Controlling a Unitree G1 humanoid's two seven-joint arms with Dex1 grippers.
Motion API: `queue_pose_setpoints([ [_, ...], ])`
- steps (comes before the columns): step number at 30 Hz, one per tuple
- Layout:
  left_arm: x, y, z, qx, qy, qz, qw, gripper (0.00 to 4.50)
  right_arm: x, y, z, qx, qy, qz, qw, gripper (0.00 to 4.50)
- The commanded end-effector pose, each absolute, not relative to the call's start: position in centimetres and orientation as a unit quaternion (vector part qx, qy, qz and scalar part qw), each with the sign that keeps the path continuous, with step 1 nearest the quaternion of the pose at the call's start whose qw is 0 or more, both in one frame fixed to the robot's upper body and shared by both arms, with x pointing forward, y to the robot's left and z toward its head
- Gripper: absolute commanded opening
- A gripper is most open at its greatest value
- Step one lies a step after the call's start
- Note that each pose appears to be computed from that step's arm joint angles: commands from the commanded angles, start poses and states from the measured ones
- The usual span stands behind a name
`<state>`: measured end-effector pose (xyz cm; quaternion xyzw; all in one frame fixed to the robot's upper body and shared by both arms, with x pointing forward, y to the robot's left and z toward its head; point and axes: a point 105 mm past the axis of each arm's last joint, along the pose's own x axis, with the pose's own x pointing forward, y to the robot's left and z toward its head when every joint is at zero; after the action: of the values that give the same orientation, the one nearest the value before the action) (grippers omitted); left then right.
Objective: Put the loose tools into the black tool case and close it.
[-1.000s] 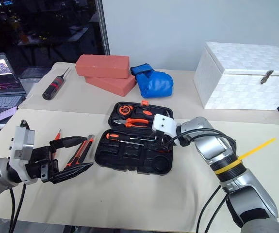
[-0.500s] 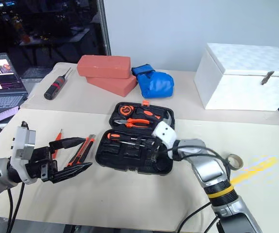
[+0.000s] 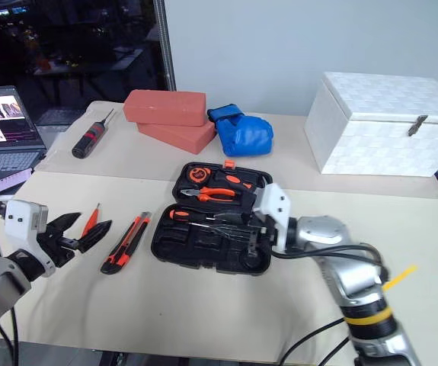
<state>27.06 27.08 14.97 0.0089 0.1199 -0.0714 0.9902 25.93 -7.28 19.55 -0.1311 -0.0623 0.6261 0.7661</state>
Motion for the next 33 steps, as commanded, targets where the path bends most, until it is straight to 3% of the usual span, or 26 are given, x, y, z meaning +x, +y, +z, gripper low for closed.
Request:
queue_pose_setpoints([
  [1, 28.0, 29.4, 13.6, 0.018, 0.171, 0.018, 0.985, 4.5, 24.2, -7.6, 21.0, -0.131, -0.074, 0.648, 0.746, 2.88],
  [5, 29.4, 28.9, 10.4, 0.021, 0.232, 0.032, 0.972, 4.5, 24.0, -8.3, 20.8, -0.155, -0.066, 0.637, 0.752, 4.33],
  [7, 29.6, 29.1, 9.5, 0.017, 0.24, 0.045, 0.97, 4.5, 23.9, -8.5, 20.6, -0.16, -0.061, 0.634, 0.754, 4.43],
  [10, 29.2, 28.7, 8.6, 0.01, 0.247, 0.03, 0.969, 3.72, 23.8, -8.8, 20.4, -0.179, -0.069, 0.621, 0.76, 4.5],
  [14, 29.3, 28.8, 9.4, 0.023, 0.218, 0.016, 0.975, 2.14, 23.5, -9.0, 20.3, -0.192, -0.082, 0.612, 0.763, 4.5],
  [15, 29.3, 28.7, 9.5, 0.028, 0.214, 0.011, 0.976, 1.93, 23.4, -9.0, 20.3, -0.193, -0.084, 0.61, 0.764, 4.5],
  [16, 29.4, 28.5, 9.9, 0.025, 0.2, 0.002, 0.979, 1.43, 23.4, -9.0, 20.2, -0.195, -0.086, 0.609, 0.764, 4.5],
  [19, 29.4, 27.7, 12.3, 0.013, 0.133, -0.043, 0.99, 0.48, 23.3, -9.0, 20.0, -0.204, -0.094, 0.598, 0.769, 4.5],
  [22, 29.2, 25.6, 16.5, 0.039, 0.051, -0.152, 0.986, 0.48, 23.2, -9.3, 20.1, -0.201, -0.1, 0.586, 0.778, 4.5],
  [24, 28.3, 22.8, 18.3, 0.065, 0.048, -0.275, 0.958, 0.48, 23.0, -9.7, 20.0, -0.201, -0.096, 0.578, 0.785, 4.5],
  [28, 25.5, 16.4, 18.6, 0.173, 0.091, -0.527, 0.827, 0.48, 22.3, -11.4, 19.5, -0.207, -0.077, 0.548, 0.807, 4.5],
  [33, 28.3, 13.1, 17.3, 0.268, 0.089, -0.6, 0.748, 0.48, 21.2, -13.4, 19.1, -0.218, -0.046, 0.516, 0.827, 4.5],
])
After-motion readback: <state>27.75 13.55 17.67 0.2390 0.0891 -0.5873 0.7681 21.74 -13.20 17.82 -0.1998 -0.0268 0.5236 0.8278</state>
